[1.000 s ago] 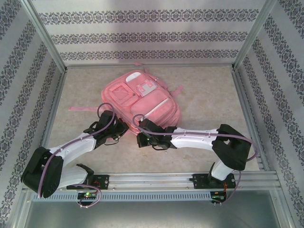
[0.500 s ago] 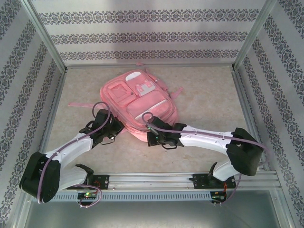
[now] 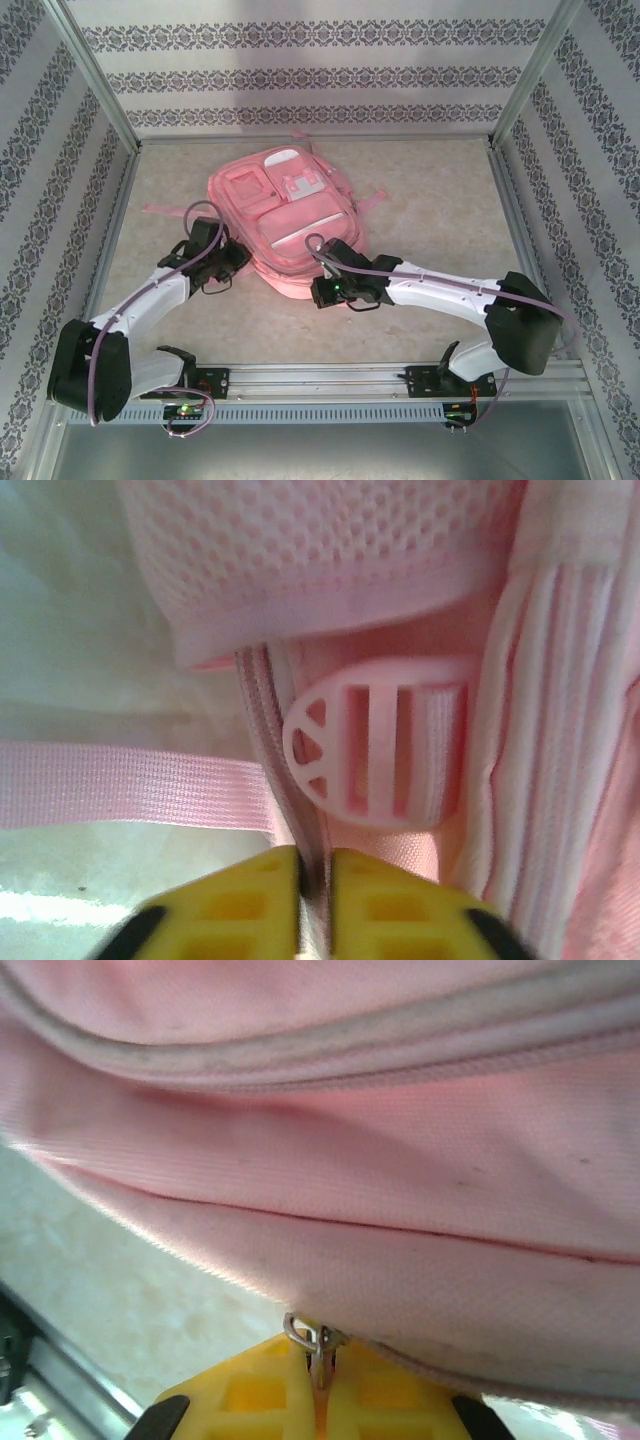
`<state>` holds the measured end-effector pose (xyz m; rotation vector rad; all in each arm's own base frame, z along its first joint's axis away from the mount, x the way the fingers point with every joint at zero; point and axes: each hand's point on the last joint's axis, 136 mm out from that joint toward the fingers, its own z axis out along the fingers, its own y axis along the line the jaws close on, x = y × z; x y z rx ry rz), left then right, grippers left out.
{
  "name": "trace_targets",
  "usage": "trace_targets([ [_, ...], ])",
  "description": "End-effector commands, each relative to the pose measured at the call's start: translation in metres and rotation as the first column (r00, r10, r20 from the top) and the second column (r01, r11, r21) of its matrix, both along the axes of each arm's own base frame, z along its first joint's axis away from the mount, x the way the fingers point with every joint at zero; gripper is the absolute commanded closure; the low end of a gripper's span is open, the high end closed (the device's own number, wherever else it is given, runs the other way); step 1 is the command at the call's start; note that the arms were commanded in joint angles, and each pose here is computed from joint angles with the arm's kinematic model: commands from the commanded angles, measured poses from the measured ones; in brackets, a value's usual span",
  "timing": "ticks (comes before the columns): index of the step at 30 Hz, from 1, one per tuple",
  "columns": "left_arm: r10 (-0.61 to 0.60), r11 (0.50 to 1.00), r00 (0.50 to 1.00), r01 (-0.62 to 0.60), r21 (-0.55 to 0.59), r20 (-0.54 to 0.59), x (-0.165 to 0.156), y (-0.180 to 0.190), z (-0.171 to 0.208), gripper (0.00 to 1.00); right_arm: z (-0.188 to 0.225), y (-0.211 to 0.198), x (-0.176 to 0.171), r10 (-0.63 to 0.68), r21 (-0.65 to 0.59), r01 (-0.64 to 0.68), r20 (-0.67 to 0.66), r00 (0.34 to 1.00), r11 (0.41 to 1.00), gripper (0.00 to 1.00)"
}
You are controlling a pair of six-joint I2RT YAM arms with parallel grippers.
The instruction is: Pack books, pencil case, and school supplies into a backpack
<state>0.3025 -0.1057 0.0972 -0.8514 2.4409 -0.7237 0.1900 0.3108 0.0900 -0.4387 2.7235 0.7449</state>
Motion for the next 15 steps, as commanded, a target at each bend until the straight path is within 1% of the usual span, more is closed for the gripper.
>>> trace_targets([
  [1,-0.015,0.999,0.999,0.013,0.040,0.043,0.015,0.014,0.030,0.59,0.023,0.041,0.004,0.022,0.135,-0.022,-0.001,1.000,0.991,1.00],
  [2,-0.003,1.000,1.000,0.002,0.031,0.022,0.011,0.015,0.032,0.54,0.028,0.051,0.008,0.006,0.163,-0.006,-0.003,1.000,0.987,1.00],
  [4,0.014,1.000,1.000,-0.014,-0.002,-0.006,0.001,0.014,0.036,0.50,0.034,0.068,0.015,-0.016,0.213,0.017,-0.006,1.000,0.977,1.00],
  [8,0.066,0.993,0.995,-0.073,-0.095,-0.078,-0.033,0.011,0.038,0.43,0.035,0.091,0.024,-0.034,0.242,0.037,-0.016,0.999,0.969,1.00],
  [11,0.118,0.984,0.982,-0.136,-0.119,-0.144,-0.059,0.016,0.036,0.41,0.037,0.105,0.023,-0.019,0.262,0.020,-0.007,1.000,0.965,1.00],
  [13,0.126,0.976,0.977,-0.153,-0.158,-0.170,-0.071,0.013,0.034,0.42,0.037,0.112,0.022,-0.007,0.264,0.008,-0.006,1.000,0.965,1.00],
  [15,0.135,0.964,0.972,-0.174,-0.200,-0.193,-0.081,0.009,0.032,0.44,0.037,0.117,0.021,0.003,0.259,-0.003,0.001,1.000,0.966,1.00],
])
